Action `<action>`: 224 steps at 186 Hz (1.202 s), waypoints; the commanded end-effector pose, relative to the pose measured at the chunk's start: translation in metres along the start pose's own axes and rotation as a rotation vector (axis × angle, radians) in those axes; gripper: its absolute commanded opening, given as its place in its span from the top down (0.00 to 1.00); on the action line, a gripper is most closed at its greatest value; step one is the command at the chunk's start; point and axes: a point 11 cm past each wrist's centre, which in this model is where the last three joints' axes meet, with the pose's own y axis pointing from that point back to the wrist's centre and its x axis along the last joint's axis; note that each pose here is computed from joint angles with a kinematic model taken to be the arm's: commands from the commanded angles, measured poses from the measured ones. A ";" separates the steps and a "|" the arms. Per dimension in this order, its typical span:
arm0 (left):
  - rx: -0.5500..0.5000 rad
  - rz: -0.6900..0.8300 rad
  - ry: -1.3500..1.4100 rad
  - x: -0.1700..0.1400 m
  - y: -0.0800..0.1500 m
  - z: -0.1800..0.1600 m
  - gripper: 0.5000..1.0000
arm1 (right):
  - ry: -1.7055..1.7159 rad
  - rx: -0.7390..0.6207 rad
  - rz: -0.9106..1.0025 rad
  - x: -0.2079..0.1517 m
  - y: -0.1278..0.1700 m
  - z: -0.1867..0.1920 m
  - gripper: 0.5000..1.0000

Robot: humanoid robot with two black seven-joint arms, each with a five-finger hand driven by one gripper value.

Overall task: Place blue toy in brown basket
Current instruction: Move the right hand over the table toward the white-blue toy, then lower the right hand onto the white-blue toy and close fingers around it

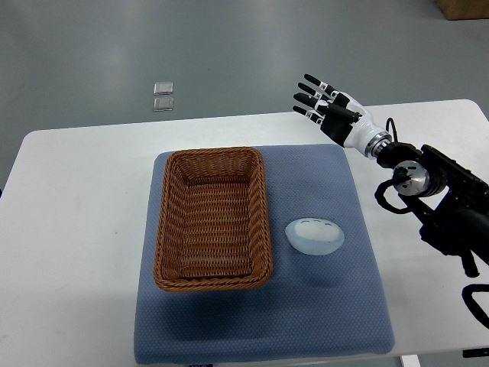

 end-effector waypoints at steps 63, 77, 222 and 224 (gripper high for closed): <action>-0.004 -0.023 -0.003 -0.005 0.000 0.001 0.00 | 0.867 -0.408 -0.226 -0.014 0.035 -0.065 0.18; -0.002 -0.024 -0.005 -0.006 0.000 0.001 0.00 | 0.998 -0.481 -0.292 -0.028 0.045 -0.082 0.18; -0.001 -0.012 -0.004 -0.002 0.000 0.001 0.00 | 1.265 -0.691 -0.517 -0.078 0.094 -0.032 0.19; -0.001 -0.012 -0.004 -0.002 0.000 0.001 0.00 | 1.270 -0.690 -0.515 -0.077 0.094 -0.032 0.19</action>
